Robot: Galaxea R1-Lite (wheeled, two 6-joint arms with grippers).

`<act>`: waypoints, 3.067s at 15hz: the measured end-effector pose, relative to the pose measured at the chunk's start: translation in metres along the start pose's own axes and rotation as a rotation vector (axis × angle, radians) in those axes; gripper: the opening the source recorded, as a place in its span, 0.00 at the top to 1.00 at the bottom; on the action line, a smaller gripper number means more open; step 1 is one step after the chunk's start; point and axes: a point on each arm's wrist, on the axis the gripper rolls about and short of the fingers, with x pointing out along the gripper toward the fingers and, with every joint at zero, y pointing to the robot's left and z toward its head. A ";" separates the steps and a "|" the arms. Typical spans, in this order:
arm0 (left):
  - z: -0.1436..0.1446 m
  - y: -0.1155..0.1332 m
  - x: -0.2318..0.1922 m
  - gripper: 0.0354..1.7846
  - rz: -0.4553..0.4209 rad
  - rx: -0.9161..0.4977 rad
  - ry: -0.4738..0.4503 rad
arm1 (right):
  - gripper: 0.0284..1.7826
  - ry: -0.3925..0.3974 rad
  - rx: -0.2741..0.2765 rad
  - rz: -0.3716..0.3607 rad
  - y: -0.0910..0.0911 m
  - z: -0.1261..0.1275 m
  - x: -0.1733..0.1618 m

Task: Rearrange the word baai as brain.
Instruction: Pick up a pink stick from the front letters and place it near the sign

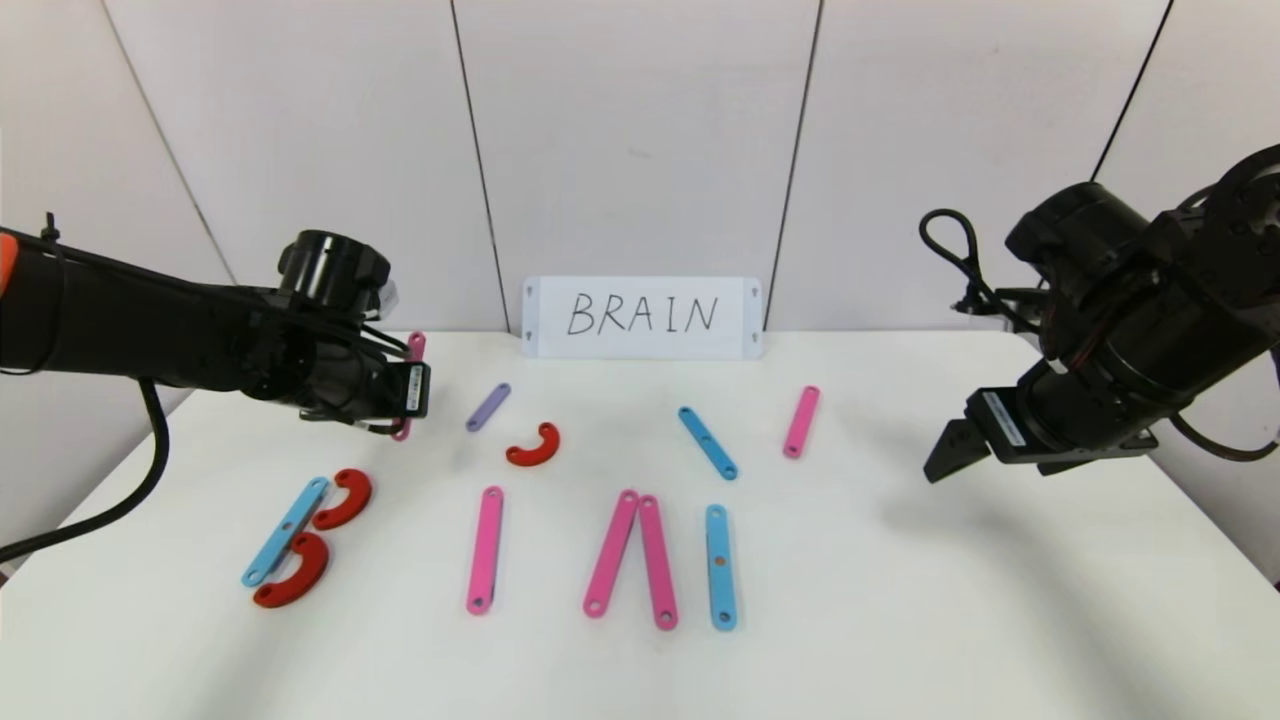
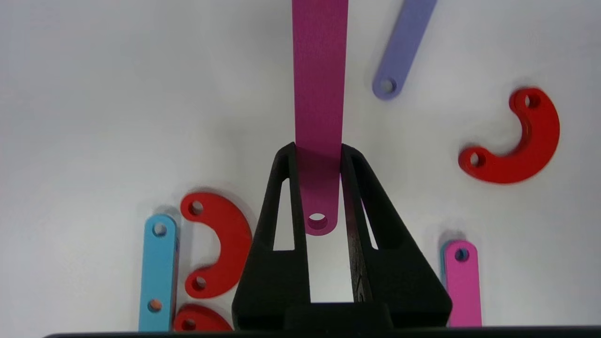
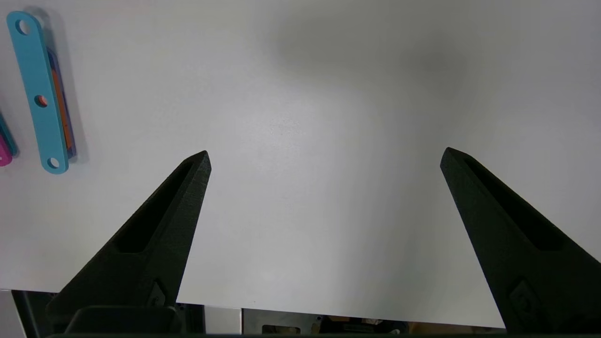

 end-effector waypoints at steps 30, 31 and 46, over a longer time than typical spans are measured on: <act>0.017 0.000 0.049 0.03 0.047 -0.113 0.097 | 0.04 0.003 -0.001 -0.014 0.000 0.000 0.001; 0.016 -0.006 0.036 0.03 0.028 -0.117 0.119 | 0.04 0.002 0.000 -0.014 0.000 0.000 0.001; -0.060 -0.074 -0.046 0.03 -0.054 -0.049 0.398 | 0.04 -0.056 0.014 -0.009 -0.006 -0.006 -0.020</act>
